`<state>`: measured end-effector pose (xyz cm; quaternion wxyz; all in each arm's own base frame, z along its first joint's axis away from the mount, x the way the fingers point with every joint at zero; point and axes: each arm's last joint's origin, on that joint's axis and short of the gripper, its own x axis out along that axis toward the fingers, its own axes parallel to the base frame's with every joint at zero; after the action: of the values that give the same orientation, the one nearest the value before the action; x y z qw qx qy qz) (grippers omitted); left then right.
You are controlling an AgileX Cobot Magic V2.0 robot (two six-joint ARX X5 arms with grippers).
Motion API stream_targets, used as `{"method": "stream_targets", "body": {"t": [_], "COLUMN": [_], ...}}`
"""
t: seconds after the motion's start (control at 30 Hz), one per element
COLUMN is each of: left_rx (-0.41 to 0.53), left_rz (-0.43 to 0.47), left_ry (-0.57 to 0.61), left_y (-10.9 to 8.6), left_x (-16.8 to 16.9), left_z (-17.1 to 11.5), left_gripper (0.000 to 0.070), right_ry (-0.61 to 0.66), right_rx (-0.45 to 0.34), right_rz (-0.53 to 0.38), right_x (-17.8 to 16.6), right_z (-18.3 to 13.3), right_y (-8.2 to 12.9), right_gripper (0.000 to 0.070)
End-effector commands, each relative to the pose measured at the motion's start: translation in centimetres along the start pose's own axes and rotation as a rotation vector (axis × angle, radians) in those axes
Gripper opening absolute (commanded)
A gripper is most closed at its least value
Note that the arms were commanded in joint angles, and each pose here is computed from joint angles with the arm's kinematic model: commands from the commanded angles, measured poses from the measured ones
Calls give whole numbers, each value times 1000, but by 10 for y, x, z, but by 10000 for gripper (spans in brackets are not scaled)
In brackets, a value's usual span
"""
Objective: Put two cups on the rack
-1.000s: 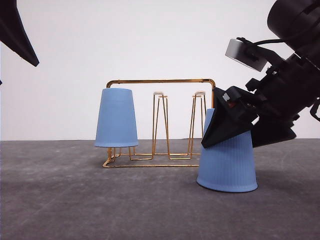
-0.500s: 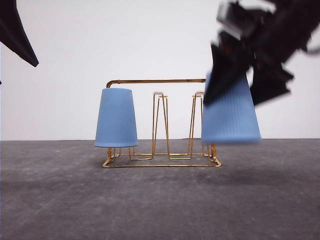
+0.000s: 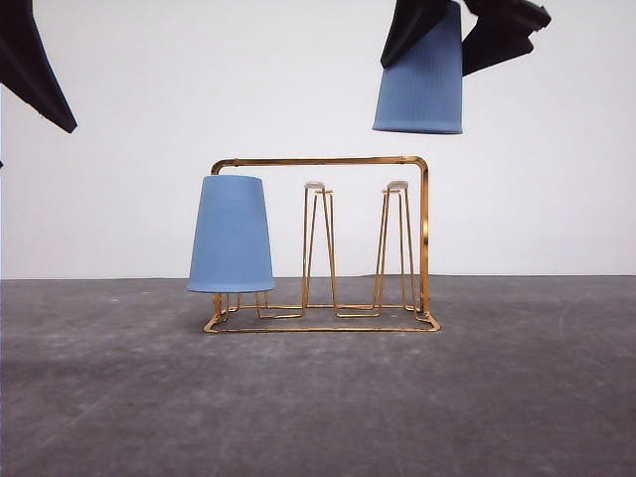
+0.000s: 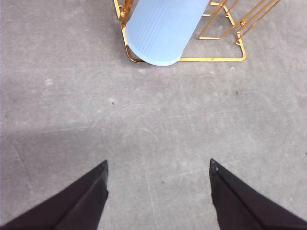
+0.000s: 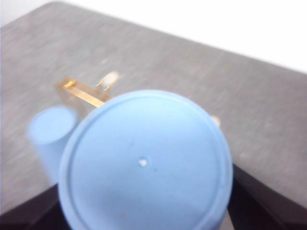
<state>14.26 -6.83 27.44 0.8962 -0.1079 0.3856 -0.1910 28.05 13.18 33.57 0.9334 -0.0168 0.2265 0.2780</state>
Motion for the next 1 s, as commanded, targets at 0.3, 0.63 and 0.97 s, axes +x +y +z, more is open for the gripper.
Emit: {"method": "stream_targets", "body": {"t": [0.3, 0.63, 0.97], "left_rx": [5, 5, 5], "left_rz": [-5, -6, -6], "left_ry": [-10, -12, -11], "left_y": [-2, -2, -2], "left_x": [-1, 0, 0], "left_z": [3, 3, 3], "left_gripper": [382, 382, 382], "right_ry": [142, 146, 178], "right_rx": [1, 2, 14], "right_rz": [-1, 2, -1], "right_x": [75, 82, 82], "right_z": [-35, -38, -41], "right_y": [-11, -10, -10], "right_gripper": [383, 383, 384]}}
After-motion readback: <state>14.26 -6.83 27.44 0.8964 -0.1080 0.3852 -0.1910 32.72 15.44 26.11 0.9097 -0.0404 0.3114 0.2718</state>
